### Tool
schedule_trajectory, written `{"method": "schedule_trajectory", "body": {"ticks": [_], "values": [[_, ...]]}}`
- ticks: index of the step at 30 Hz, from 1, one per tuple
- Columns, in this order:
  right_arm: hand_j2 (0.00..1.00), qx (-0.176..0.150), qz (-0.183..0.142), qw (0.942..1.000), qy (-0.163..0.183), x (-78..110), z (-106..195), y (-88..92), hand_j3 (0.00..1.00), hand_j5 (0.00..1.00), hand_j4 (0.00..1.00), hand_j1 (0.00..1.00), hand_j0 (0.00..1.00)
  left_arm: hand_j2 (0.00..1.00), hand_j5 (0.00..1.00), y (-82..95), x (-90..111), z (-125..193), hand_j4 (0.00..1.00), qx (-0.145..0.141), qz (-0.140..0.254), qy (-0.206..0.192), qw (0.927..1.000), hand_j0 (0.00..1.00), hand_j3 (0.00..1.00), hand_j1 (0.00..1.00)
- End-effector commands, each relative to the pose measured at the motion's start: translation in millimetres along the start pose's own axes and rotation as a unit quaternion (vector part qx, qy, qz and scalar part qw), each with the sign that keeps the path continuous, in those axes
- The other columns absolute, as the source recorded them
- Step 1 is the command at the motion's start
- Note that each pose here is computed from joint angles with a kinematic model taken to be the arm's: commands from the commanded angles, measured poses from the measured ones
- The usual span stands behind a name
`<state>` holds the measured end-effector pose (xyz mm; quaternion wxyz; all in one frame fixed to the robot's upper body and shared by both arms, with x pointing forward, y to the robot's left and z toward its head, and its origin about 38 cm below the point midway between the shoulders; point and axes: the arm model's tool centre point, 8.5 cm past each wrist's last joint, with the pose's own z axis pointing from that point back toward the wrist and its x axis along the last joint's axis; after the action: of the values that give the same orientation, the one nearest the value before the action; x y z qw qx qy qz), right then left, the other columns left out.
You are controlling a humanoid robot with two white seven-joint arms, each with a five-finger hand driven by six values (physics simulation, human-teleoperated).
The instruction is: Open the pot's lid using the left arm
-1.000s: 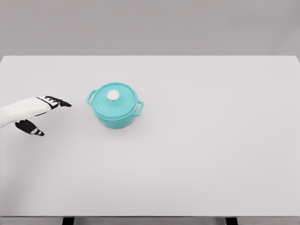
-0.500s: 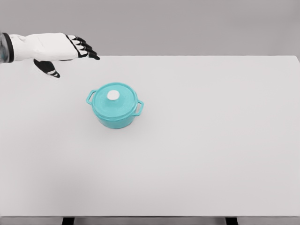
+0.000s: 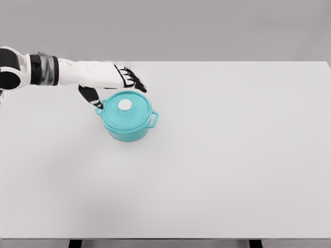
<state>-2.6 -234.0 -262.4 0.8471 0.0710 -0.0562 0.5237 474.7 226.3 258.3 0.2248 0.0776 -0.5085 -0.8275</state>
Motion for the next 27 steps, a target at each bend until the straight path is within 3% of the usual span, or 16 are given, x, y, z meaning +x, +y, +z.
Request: {"method": "schedule_trajectory", "body": {"ticks": [1,7,11,27], "values": [[1.00,0.000,0.000,1.0000,0.000,-0.1,0,-0.1,1.00,1.00,1.00,1.00,1.00,1.00,1.00,-1.2,-9,5,1.00,0.013,0.027,0.005,0.9995,1.00,1.00,1.00],[1.00,0.000,0.000,1.0000,0.000,-0.1,0,-0.1,1.00,1.00,1.00,1.00,1.00,1.00,1.00,4.1,-4,-1,1.00,0.014,0.019,-0.002,0.9997,1.00,1.00,1.00],[1.00,0.000,0.000,1.0000,0.000,-0.1,0,-0.1,1.00,1.00,1.00,1.00,1.00,0.85,0.85,-2.1,-3,-5,0.85,0.007,0.023,-0.004,0.9997,0.85,0.85,0.85],[1.00,0.000,0.000,1.0000,0.000,-0.1,0,-0.1,1.00,1.00,1.00,1.00,1.00,0.80,0.80,-13.5,1,-22,0.80,-0.012,0.011,-0.006,0.9998,0.80,0.80,0.80]]}}
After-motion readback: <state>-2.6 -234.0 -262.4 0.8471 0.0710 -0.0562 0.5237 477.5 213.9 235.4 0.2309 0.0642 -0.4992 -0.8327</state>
